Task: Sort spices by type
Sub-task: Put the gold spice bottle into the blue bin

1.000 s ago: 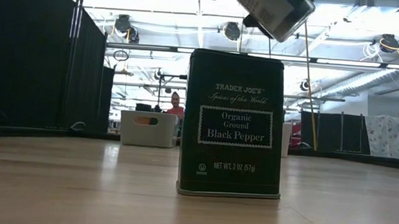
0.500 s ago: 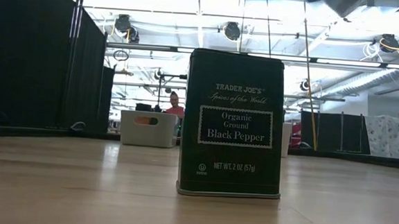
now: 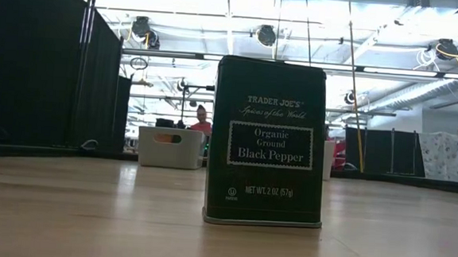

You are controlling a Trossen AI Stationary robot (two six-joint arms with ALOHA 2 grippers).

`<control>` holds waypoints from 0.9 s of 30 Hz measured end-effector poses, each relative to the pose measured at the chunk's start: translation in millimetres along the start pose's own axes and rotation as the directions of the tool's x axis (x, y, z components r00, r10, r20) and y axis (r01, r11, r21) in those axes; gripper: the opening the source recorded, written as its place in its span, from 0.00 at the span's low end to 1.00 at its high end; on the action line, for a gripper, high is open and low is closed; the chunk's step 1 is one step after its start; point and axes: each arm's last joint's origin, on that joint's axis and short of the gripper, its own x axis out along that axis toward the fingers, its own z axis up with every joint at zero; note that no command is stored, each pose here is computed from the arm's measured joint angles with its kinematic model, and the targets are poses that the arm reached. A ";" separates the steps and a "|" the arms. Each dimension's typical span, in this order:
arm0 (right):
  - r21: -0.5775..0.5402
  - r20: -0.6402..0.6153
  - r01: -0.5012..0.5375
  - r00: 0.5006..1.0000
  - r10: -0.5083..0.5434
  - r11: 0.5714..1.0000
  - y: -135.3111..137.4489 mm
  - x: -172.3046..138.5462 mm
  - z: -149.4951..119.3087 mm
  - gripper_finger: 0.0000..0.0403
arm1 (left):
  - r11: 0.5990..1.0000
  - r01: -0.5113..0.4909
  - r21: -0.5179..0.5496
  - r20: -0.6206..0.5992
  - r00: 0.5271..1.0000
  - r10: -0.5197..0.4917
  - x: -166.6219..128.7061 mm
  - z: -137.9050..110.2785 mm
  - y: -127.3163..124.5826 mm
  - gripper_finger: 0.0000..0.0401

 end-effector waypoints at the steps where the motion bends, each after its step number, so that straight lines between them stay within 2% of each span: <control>1: -0.010 0.015 0.014 1.000 -0.014 1.000 1.2 -3.5 -2.5 0.63 | 1.000 0.004 -0.013 0.021 1.000 -0.004 0.0 1.9 0.3 0.78; 7: -0.087 0.108 0.078 0.992 -0.069 0.993 6.1 -19.1 -12.9 0.63 | 0.998 -0.002 -0.060 0.110 0.994 0.008 3.9 7.5 0.8 0.78; 12: -0.146 0.204 0.118 0.975 -0.087 0.982 10.8 -33.4 -20.0 0.63 | 0.998 0.001 -0.064 0.180 0.984 0.011 25.5 -1.5 -6.9 0.78; 15: -0.144 0.240 0.113 0.968 -0.076 0.983 11.0 -42.6 -25.7 0.63 | 0.999 -0.010 -0.053 0.216 0.976 0.021 39.3 -9.8 -11.0 0.78; 23: -0.052 0.137 -0.014 0.990 0.022 0.999 10.9 -51.8 -38.9 0.63 | 0.997 -0.045 -0.057 0.325 0.944 0.061 63.3 -26.6 -12.7 0.78; 27: -0.007 0.122 -0.058 0.991 0.058 0.998 13.2 -54.9 -50.3 0.63 | 0.998 -0.024 -0.054 0.361 0.932 0.042 70.0 -32.5 -16.5 0.78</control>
